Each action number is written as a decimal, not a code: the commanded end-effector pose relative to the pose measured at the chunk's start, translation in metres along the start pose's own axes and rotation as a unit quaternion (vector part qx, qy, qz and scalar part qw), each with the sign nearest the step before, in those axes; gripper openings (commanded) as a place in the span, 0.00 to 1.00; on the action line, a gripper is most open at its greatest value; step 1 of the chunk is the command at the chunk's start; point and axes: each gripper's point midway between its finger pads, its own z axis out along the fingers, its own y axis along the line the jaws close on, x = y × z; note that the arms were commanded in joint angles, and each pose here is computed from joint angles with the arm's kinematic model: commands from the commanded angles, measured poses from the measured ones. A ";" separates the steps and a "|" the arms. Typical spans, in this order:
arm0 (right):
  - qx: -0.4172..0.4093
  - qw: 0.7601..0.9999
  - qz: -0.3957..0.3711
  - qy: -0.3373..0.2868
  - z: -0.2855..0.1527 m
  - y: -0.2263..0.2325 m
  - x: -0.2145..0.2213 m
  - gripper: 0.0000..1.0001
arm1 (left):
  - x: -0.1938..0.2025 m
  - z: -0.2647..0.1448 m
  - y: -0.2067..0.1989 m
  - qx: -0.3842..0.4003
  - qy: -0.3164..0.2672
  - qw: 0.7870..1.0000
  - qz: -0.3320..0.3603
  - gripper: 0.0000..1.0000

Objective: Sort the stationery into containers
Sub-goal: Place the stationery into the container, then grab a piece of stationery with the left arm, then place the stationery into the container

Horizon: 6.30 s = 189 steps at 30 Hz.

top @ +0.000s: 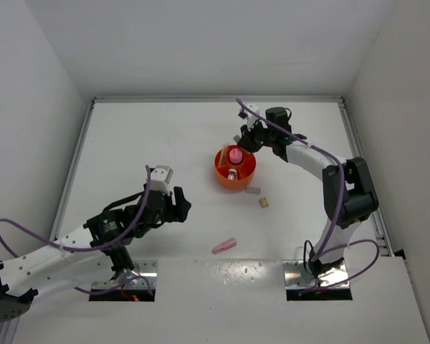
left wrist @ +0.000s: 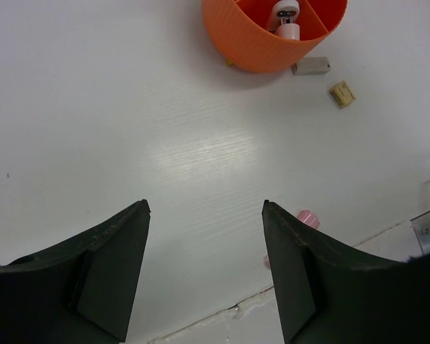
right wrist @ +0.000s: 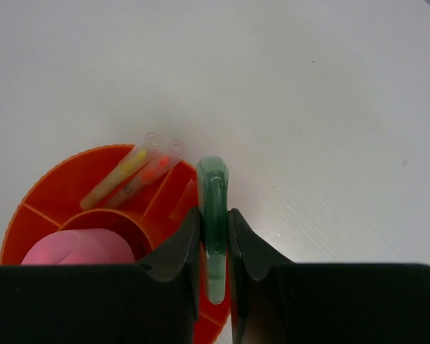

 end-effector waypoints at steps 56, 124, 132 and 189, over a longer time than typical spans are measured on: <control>0.017 0.997 -0.041 -0.068 -0.155 0.035 -0.052 0.51 | 0.131 0.092 -0.130 0.100 0.209 0.916 0.328 0.58; 0.216 0.969 -0.009 -0.119 -0.198 -0.011 -0.037 0.42 | -0.203 0.181 -0.200 0.033 -0.243 0.963 0.114 0.00; 0.211 0.970 -0.008 -0.121 -0.199 -0.009 -0.035 0.44 | -0.198 0.243 -0.197 -0.001 -0.263 0.956 0.130 0.00; 0.226 0.961 -0.008 -0.159 -0.224 -0.011 -0.040 0.44 | -0.143 0.315 -0.121 -0.064 -0.136 0.976 0.157 0.06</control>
